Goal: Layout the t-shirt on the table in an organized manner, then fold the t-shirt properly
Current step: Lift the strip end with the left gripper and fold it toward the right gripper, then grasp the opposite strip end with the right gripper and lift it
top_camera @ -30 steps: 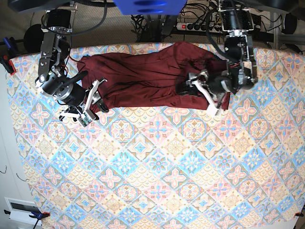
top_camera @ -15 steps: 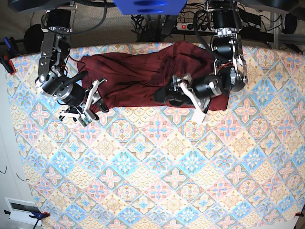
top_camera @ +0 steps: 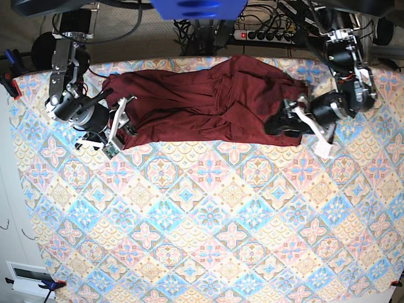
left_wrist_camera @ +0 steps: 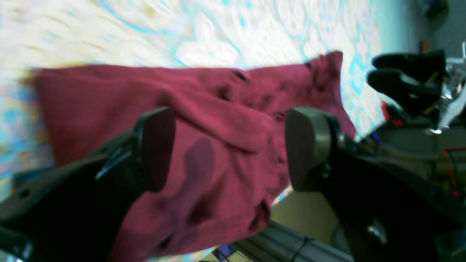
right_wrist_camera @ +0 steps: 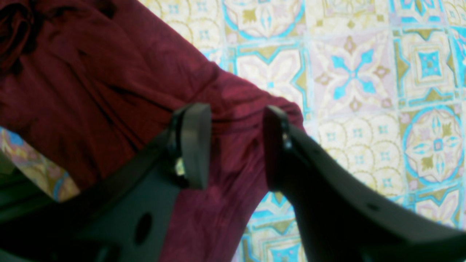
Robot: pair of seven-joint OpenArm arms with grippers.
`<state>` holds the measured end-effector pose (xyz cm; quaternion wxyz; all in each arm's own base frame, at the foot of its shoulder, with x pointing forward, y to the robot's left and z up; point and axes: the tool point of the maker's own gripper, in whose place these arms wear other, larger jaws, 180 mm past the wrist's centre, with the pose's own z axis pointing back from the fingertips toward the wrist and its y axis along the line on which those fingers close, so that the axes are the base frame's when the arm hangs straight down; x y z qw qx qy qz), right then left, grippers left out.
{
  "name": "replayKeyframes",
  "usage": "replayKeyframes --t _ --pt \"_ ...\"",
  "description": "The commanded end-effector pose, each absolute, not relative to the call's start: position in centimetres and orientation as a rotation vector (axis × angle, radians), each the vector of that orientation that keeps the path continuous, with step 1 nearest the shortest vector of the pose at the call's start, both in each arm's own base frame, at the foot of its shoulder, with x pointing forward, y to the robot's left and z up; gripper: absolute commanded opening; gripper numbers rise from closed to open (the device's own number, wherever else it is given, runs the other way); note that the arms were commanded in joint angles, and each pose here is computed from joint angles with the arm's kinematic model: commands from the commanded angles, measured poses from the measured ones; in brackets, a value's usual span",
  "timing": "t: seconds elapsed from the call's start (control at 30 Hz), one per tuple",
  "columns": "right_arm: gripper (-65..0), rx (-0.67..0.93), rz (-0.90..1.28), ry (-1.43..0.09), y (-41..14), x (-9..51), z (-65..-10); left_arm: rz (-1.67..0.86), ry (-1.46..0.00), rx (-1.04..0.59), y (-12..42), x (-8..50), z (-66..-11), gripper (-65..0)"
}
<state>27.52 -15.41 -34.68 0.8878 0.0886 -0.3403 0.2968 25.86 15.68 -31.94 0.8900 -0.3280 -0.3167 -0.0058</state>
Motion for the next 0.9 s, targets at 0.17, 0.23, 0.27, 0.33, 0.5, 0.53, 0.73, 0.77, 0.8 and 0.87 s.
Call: replayKeyframes --t 0.17,0.23,0.27,0.33,0.5,0.53,0.73,0.77,0.8,0.87 --pt "-41.4 0.158 0.496 -0.594 -19.6 26.8 -37.6 -0.025 -0.691 -0.641 17.8 25.9 -30.7 -18.9" --pt "-39.3 0.173 0.475 -0.556 -19.9 26.3 -38.9 -0.025 -0.689 -0.639 17.8 25.9 -30.8 -18.9" --pt "-37.5 0.18 0.465 -0.538 -20.0 26.1 -39.4 -0.026 -0.689 -0.638 17.9 25.9 -30.7 -18.9" --pt "-34.3 0.187 0.439 -0.518 -20.6 25.7 -40.1 -0.024 -0.687 -0.639 17.9 25.9 -30.8 -18.9" --pt "-32.5 0.199 0.38 -0.483 -21.7 25.1 -41.4 -0.024 -0.685 -0.64 17.9 25.9 -30.9 -18.9" --pt "-32.5 0.204 0.374 -0.473 -21.8 24.9 -41.7 -0.024 -0.687 -0.64 17.9 25.9 -30.8 -18.9" --pt "-32.4 0.309 0.325 -0.466 -20.6 24.4 -42.7 -0.025 -0.686 -0.639 17.9 26.0 -30.9 -18.9" --pt "-32.5 0.346 0.31 -0.477 -20.1 24.4 -42.6 -0.025 -0.686 -0.639 17.9 26.0 -30.9 -18.9" --pt "-32.5 0.38 0.295 -0.486 -19.6 24.4 -42.5 -0.024 -0.686 -0.64 17.8 26.0 -30.9 -18.9" --pt "-32.5 0.441 0.27 -0.499 -18.8 24.5 -42.4 -0.024 -0.685 -0.639 17.8 26.0 -30.9 -18.9"
